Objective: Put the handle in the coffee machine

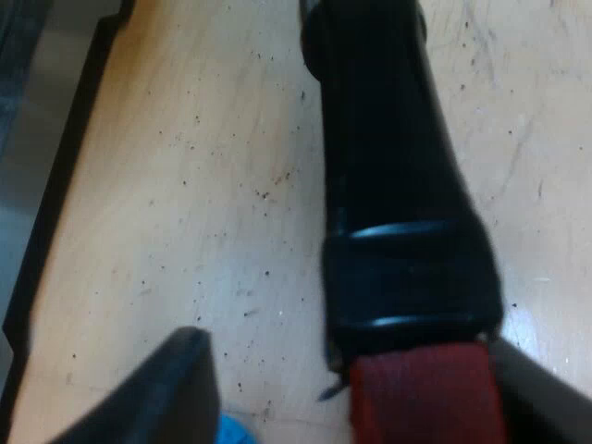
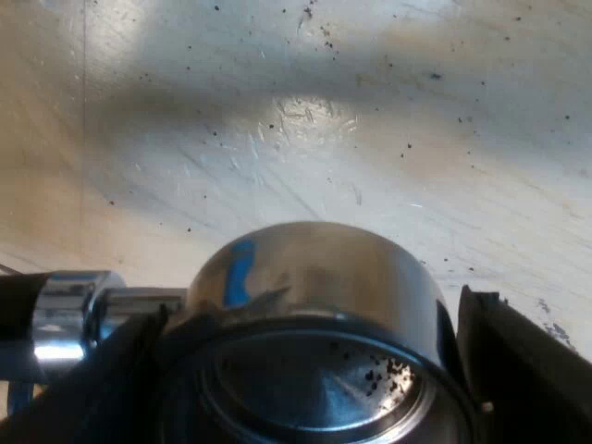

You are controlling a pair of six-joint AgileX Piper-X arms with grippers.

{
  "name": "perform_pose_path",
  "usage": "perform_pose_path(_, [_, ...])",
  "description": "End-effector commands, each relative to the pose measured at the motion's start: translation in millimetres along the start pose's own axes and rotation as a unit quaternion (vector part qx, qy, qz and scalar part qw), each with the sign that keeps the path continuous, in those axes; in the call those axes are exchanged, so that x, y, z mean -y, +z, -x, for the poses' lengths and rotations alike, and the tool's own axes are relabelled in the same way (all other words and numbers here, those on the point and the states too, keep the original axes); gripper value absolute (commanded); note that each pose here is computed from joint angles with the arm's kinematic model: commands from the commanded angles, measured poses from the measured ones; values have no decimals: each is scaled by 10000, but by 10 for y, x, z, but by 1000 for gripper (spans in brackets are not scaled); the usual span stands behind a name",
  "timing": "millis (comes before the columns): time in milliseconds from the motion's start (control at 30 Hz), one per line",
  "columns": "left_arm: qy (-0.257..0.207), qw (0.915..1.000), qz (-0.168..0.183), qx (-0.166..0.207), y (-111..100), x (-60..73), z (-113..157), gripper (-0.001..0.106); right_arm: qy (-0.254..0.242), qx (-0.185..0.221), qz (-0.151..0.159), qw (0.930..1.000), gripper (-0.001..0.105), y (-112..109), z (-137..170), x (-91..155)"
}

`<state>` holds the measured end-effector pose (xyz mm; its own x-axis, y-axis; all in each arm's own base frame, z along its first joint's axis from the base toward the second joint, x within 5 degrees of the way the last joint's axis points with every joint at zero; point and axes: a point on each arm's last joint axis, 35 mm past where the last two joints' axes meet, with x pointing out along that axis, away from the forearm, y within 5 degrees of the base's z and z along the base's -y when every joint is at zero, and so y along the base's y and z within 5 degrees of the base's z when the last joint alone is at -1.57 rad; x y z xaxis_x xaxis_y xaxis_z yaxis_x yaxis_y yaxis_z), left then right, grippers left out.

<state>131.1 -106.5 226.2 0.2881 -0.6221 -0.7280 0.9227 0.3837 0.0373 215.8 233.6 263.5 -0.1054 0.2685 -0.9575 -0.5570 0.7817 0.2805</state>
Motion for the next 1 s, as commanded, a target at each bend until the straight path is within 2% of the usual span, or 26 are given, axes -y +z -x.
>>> perform_pose_path(33, [3, 10000, 3, 10, 4, 0, 6, 43, 162, 128, 68, 9998, 0, 2, 97, -32])
perform_pose_path(267, [3, 10000, 3, 10, 4, 0, 6, 15, 168, 160, 67, 9997, 0, 9, 98, -34])
perform_pose_path(333, [-9, 10000, 3, 16, 5, 1, 6, 1, 148, 164, 54, 9997, 0, 10, 98, -32])
perform_pose_path(533, [-126, 9999, -2, 86, 11, 8, 6, 0, 140, 167, 104, 9997, 2, 10, 98, -32])
perform_pose_path(600, [-243, 9996, -2, 143, 15, 16, 6, 0, 139, 167, 149, 9997, 17, 10, 98, -32])
perform_pose_path(633, [-261, 9995, -2, 152, 16, 18, 6, 0, 141, 176, 150, 9996, 19, 12, 98, -32])
perform_pose_path(700, [-317, 9993, -2, 179, 18, 22, 6, 0, 147, 206, 160, 9996, 42, 19, 98, -34])
perform_pose_path(733, [-410, 9989, -3, 225, 21, 28, 7, 0, 151, 231, 167, 9995, 50, 24, 98, -35])
perform_pose_path(767, [-459, 9986, -3, 248, 23, 32, 7, 0, 110, 291, 180, 9994, 68, 36, 99, -34])
perform_pose_path(800, [-478, 9985, -3, 258, 23, 33, 8, 0, 15, 343, 185, 9992, 77, 47, 113, -32])
perform_pose_path(833, [-491, 9984, 17, 273, 21, 27, 11, 0, -131, 407, 188, 9989, 83, 60, 133, -29])
perform_pose_path(1000, [-534, 9977, 187, 383, -1, -30, 37, 0, -606, 805, 251, 9946, 80, 152, 306, -56])
